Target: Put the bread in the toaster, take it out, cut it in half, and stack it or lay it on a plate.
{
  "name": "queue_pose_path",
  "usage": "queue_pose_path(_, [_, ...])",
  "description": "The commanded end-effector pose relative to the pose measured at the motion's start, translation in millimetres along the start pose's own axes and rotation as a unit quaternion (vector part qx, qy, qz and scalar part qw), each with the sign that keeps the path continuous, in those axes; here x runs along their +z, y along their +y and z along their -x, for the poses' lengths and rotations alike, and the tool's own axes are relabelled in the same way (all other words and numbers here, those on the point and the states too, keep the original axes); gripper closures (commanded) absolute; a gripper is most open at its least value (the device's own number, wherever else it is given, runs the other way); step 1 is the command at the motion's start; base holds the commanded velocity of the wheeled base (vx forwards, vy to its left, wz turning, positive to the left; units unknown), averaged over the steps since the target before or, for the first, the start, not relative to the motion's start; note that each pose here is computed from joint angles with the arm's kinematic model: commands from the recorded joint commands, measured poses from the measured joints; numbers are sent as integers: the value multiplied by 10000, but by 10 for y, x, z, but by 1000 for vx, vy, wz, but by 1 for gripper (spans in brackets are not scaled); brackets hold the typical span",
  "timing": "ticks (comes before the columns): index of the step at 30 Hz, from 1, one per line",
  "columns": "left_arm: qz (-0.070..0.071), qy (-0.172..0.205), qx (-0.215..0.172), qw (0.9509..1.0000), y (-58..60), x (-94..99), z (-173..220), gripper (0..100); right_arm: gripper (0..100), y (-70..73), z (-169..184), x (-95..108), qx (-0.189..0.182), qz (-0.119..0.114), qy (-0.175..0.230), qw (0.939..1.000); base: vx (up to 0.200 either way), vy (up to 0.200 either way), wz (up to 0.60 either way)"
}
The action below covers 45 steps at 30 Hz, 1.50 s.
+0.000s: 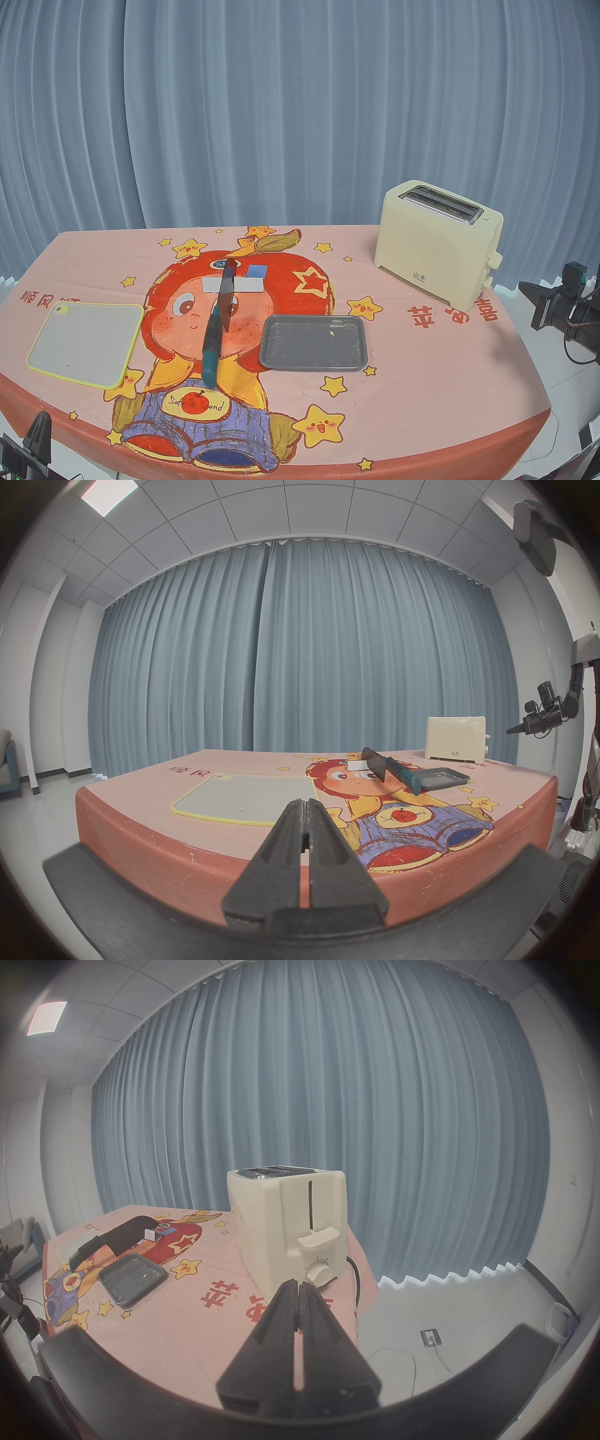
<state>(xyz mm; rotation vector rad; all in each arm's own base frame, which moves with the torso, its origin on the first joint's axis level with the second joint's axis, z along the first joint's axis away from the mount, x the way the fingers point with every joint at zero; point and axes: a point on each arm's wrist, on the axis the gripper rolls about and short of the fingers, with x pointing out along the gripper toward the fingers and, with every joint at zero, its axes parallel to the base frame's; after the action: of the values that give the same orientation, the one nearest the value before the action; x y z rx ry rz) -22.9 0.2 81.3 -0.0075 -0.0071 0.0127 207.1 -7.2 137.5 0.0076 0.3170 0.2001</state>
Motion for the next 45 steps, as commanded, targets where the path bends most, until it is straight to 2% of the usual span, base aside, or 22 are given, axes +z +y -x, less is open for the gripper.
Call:
queue_pose_path(1, [1, 4, 5, 10000, 0, -52, 0, 100, 100, -17, -53, -33, -2, -20, 89, 10000, 0, 0, 0])
queue_pose_path(12, [-7, 4, 5, 10000, 0, -52, 0, 100, 100, -85, -313, -138, 17, 42, 481, 9988, 0, 0, 0])
queue_pose_path(18, [1, 4, 5, 10000, 0, -52, 0, 100, 100, -96, -347, -82, 20, 59, 414, 9991, 0, 0, 0])
queue_pose_path(45, [-7, 4, 5, 10000, 0, -52, 0, 100, 100, -98, -377, -60, 25, 73, 385, 9992, 0, 0, 0])
